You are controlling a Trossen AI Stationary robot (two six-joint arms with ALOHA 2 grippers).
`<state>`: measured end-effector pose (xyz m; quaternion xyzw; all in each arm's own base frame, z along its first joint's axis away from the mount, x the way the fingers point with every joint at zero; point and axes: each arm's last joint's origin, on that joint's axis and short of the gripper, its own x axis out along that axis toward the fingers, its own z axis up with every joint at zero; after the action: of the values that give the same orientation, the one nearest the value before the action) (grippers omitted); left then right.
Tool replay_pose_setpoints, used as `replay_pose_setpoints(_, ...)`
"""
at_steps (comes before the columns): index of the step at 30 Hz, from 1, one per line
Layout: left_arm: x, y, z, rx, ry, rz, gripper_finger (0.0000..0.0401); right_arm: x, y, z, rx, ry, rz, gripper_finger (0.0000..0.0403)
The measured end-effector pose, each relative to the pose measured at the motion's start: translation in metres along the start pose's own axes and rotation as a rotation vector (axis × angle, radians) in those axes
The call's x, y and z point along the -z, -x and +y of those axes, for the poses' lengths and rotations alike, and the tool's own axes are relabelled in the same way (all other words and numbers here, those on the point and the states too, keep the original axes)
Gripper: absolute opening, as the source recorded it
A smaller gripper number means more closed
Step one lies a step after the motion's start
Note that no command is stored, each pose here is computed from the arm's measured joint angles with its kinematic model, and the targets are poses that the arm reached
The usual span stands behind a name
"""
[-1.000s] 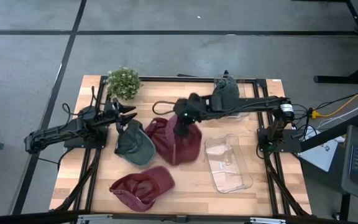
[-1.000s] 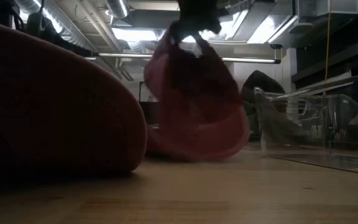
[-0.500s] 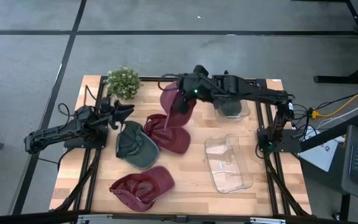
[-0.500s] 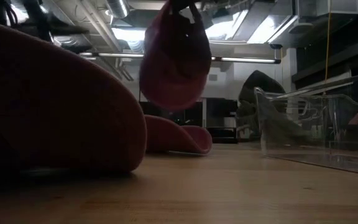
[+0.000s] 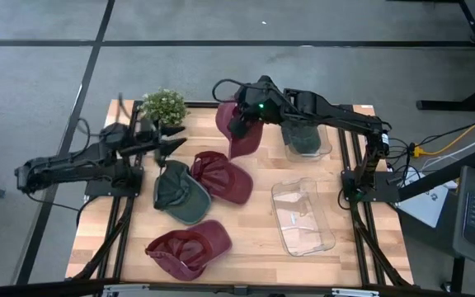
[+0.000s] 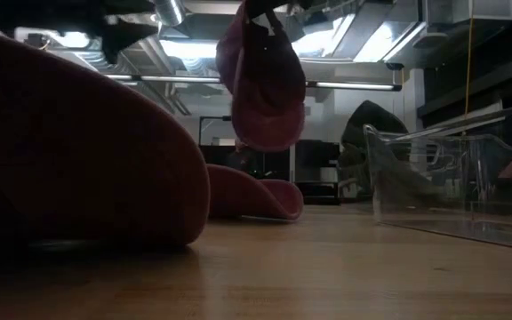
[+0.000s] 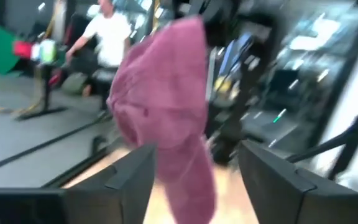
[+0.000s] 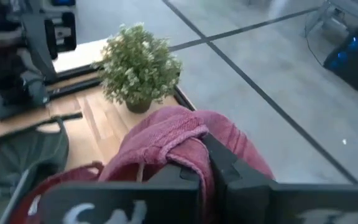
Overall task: Pick & Place hat
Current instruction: Put the right red cap into the bottom transparent bin
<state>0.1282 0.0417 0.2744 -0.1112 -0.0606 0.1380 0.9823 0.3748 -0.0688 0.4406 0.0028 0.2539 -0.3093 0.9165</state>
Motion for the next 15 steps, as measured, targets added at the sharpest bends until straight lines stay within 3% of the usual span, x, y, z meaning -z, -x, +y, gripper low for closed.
replay_pose_setpoints(7, -0.029, -0.057, -0.003, -0.085, -0.169, 0.097, 0.0283, 0.0, -0.014, -0.019, 0.055, -0.2, 0.01, 0.0)
replay_pose_setpoints(15, -0.047, -0.113, -0.005, -0.138, -0.286, 0.152, 0.031, 0.003, -0.03, -0.032, 0.076, -0.274, 0.037, 0.0)
